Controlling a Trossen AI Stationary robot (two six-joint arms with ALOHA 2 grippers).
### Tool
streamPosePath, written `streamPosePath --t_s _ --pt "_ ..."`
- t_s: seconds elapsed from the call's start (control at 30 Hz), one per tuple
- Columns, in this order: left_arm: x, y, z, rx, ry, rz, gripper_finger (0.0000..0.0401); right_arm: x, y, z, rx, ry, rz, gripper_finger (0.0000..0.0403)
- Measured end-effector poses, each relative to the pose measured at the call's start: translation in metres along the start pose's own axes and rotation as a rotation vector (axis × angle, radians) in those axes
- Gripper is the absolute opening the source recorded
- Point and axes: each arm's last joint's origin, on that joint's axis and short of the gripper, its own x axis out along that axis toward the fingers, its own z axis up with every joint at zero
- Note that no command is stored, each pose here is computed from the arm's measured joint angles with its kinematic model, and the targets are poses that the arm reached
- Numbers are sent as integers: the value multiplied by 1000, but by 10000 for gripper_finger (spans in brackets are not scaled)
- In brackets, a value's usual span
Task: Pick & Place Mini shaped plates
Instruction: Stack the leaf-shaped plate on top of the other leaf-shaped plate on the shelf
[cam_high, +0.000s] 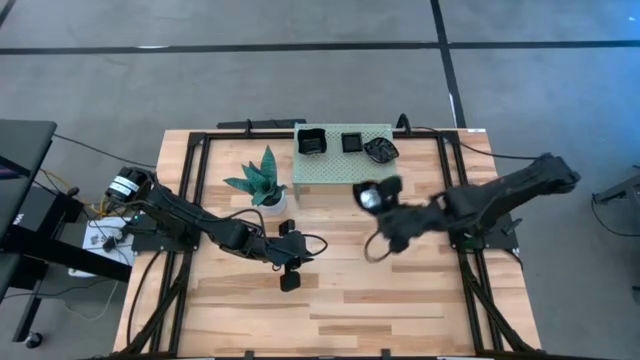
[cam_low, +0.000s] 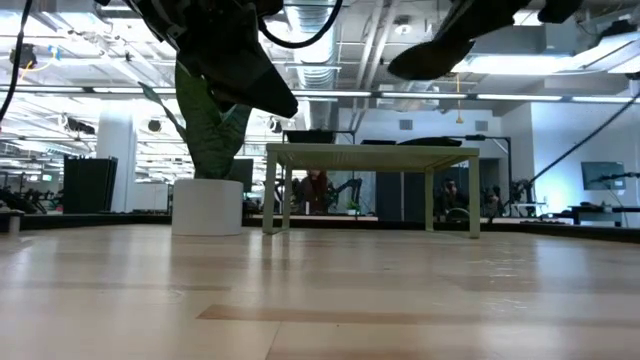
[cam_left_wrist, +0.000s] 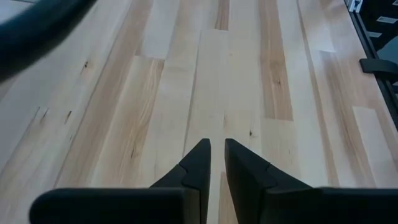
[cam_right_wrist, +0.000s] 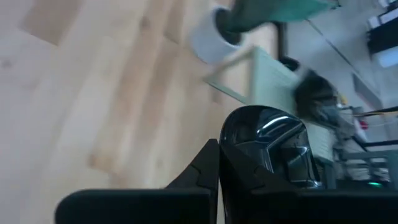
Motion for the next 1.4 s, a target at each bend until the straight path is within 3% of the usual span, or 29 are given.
streamPosePath --t_s 0.23,0.47,0.7,1.0,1.4 --pt "0 1 0 -2 -1 2 50 -35 -57 -37 -63 28 -115 1" --pt "2 7 3 -15 -6 17 51 -34 -89 -67 -68 62 -46 0" --pt "5 16 5 -34 -10 39 51 -11 -104 -91 -94 72 -19 0" --pt "6 20 7 -45 -16 50 51 2 -120 -97 -1 60 -54 10" --pt "6 20 7 -50 -19 49 51 43 -124 -109 12 171 55 12"
